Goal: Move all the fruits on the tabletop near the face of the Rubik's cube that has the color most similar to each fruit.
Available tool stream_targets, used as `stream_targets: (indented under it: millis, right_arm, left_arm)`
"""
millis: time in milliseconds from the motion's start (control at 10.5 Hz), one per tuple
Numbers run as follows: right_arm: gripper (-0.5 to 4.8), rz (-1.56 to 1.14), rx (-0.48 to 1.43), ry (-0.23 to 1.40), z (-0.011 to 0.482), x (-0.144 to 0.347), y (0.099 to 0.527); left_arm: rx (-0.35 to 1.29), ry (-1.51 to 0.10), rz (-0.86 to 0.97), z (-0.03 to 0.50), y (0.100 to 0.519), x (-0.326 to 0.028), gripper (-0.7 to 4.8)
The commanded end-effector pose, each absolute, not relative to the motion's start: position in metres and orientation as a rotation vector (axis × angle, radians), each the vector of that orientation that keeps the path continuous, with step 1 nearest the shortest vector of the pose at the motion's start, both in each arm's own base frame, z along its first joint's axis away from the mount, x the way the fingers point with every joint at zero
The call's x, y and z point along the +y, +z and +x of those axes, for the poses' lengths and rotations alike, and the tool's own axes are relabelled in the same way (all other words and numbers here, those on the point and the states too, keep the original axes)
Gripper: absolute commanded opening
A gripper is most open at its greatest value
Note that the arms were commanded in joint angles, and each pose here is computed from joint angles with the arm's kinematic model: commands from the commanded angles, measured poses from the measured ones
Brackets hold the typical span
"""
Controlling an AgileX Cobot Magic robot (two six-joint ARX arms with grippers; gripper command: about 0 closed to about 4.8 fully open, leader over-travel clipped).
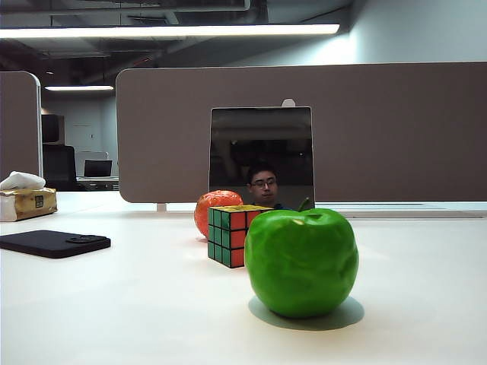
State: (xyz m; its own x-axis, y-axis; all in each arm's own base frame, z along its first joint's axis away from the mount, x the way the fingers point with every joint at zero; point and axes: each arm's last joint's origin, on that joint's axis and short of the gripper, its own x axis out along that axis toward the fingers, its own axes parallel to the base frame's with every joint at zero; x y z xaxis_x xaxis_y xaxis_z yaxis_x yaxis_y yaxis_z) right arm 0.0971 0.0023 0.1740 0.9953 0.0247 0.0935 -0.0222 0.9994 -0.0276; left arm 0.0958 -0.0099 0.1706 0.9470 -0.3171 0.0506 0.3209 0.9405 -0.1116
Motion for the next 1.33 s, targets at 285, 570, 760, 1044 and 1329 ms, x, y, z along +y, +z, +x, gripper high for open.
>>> stream_targets:
  millis: [285,570,760,1044,1329]
  right_arm:
    - [0.0,-0.028,-0.111,0.024,0.097,0.002,0.176]
    - [-0.01,-0.028,-0.106,0.025,0.097,0.002,0.175]
    - [-0.01,-0.028,-0.112,0.026,0.096,0.002,0.177]
    - [-0.01,-0.138,0.002,0.137,0.066,0.005,0.244]
    - [-0.01,-0.115,0.186,0.288,0.057,0.009,0.272]
  left_arm:
    - [-0.057,-0.26,-0.092,0.096,0.173,-0.008,-0.05]
    - [-0.062,-0.223,-0.069,0.096,0.173,-0.007,-0.05]
    - [-0.064,-0.243,-0.066,0.096,0.174,-0.008,-0.05]
    - [-0.009,-0.326,0.049,0.073,0.233,-0.01,-0.05]
    - [0.099,-0.45,0.03,0.074,0.253,-0.013,-0.05]
